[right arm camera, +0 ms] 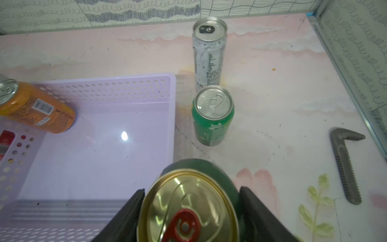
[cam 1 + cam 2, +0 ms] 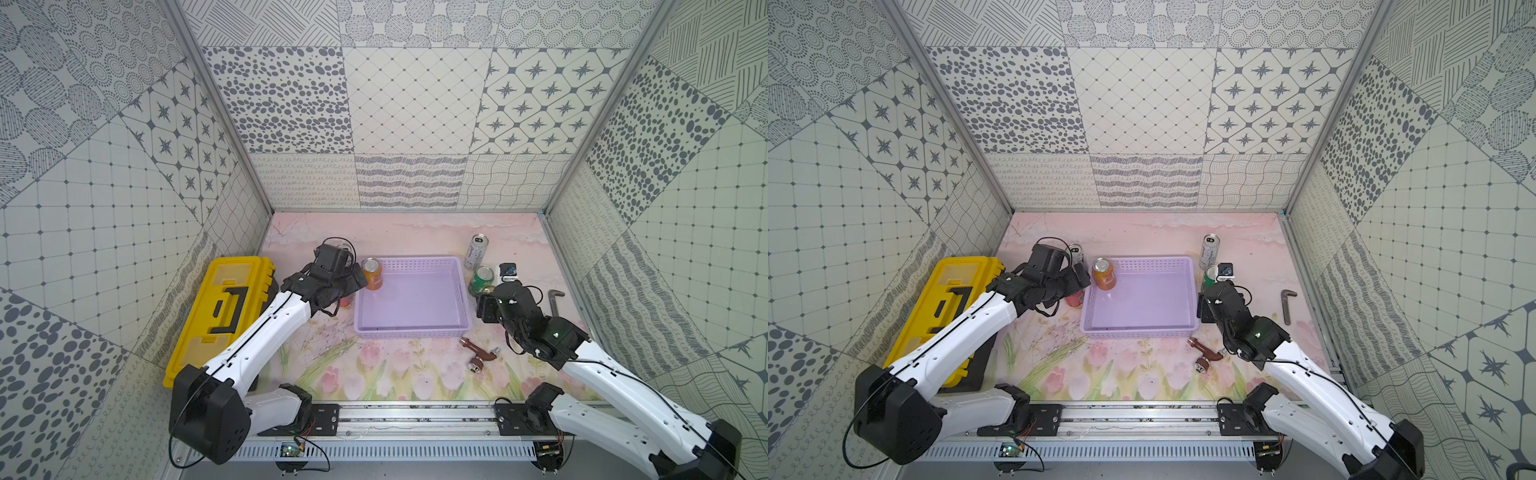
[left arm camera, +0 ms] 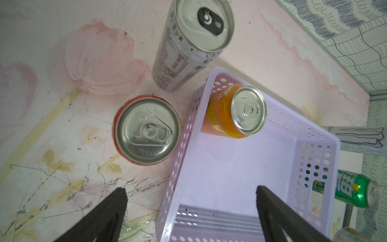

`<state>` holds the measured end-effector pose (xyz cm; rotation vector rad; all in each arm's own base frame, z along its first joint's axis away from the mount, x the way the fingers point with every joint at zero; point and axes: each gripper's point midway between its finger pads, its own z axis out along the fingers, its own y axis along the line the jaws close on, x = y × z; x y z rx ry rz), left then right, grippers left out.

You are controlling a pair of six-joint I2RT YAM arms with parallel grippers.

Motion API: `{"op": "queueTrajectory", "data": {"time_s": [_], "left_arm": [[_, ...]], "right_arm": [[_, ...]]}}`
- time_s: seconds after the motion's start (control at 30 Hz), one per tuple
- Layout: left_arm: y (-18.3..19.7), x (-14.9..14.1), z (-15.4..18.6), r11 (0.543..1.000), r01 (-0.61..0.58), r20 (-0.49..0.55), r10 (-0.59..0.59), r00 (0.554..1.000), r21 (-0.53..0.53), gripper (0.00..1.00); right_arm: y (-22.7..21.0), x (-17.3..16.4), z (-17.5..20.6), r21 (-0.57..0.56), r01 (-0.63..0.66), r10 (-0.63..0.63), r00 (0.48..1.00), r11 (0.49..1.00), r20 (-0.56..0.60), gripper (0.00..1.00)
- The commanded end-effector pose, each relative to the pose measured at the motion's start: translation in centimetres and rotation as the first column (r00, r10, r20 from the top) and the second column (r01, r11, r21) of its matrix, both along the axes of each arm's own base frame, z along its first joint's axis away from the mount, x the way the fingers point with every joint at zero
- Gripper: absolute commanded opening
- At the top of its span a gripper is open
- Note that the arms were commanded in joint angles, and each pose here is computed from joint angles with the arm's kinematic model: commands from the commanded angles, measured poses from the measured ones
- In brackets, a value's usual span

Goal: Take out the drinks from the basket
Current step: Place the drink at the center of the board.

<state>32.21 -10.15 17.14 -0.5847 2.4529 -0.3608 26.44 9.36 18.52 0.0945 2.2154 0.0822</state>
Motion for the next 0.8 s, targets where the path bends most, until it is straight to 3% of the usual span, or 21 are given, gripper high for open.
{"op": "queueTrajectory", "data": {"time_s": [0.0,0.27,0.6,0.7,0.77], "left_arm": [[-0.5,0.3,0.5,1.0,0.022,0.017,-0.022,1.0,-0.005,1.0],[-0.3,0.2,0.6,1.0,0.021,0.022,-0.021,1.0,0.0,1.0],[-0.4,0.3,0.5,1.0,0.022,0.017,-0.022,1.0,-0.003,1.0],[-0.3,0.2,0.5,1.0,0.018,0.019,-0.018,1.0,-0.001,1.0],[-0.3,0.2,0.5,1.0,0.018,0.02,-0.018,1.0,-0.001,1.0]], "right_arm": [[-0.3,1.7,0.2,0.139,0.064,-0.067,0.997,0.988,0.022,0.46],[0.7,2.4,-4.1,0.133,0.053,-0.043,0.996,0.99,-0.081,0.46],[0.4,1.7,-5.8,0.125,0.076,-0.061,0.991,0.989,-0.118,0.47],[0.2,1.6,-6.1,0.125,0.088,-0.073,0.99,0.988,-0.12,0.54],[0.0,1.6,-6.0,0.124,0.097,-0.082,0.99,0.988,-0.118,0.65]]}}
